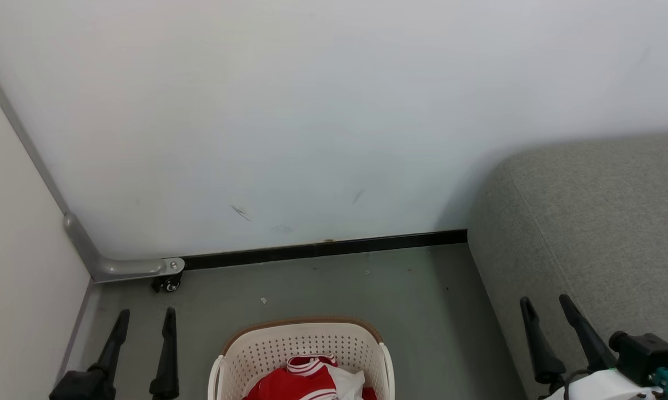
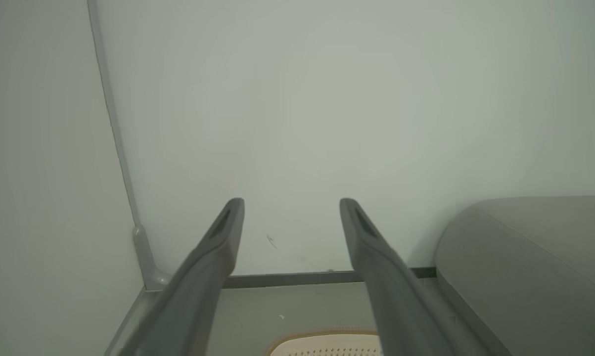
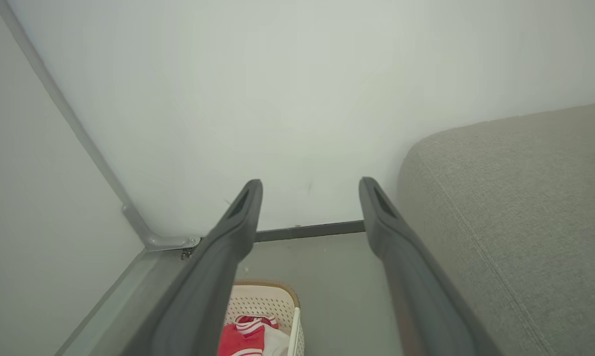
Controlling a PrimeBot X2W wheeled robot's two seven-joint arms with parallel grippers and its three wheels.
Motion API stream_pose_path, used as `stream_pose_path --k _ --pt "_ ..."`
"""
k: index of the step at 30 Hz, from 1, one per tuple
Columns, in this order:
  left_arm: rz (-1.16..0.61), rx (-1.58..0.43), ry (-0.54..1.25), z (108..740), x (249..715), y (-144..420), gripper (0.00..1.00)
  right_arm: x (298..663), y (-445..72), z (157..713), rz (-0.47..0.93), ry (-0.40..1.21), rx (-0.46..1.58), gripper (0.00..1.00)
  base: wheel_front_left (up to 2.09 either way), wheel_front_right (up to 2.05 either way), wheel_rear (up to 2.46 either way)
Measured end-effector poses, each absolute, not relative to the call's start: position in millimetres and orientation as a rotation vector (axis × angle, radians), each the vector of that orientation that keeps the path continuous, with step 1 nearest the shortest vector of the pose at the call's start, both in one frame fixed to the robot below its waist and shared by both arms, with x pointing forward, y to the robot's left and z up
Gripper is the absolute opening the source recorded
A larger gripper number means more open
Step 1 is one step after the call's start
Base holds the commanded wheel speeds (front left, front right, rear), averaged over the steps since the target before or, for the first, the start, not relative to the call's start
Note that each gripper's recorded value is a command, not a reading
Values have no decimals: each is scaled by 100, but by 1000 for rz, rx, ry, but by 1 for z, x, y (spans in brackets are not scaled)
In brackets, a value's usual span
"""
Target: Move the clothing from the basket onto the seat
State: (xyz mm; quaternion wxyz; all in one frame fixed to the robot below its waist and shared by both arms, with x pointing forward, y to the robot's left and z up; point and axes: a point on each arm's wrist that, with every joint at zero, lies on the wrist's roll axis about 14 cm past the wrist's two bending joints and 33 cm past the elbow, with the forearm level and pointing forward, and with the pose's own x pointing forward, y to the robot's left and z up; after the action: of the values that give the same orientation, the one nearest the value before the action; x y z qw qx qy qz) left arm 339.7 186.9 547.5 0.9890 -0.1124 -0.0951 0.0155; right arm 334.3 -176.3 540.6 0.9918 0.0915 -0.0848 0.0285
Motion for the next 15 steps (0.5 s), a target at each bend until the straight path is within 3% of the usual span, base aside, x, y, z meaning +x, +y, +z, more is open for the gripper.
stream_pose_path --k 15 --pt "38 -195 -19 488 324 167 100 321 -175 501 68 -67 20 100 0 0 0"
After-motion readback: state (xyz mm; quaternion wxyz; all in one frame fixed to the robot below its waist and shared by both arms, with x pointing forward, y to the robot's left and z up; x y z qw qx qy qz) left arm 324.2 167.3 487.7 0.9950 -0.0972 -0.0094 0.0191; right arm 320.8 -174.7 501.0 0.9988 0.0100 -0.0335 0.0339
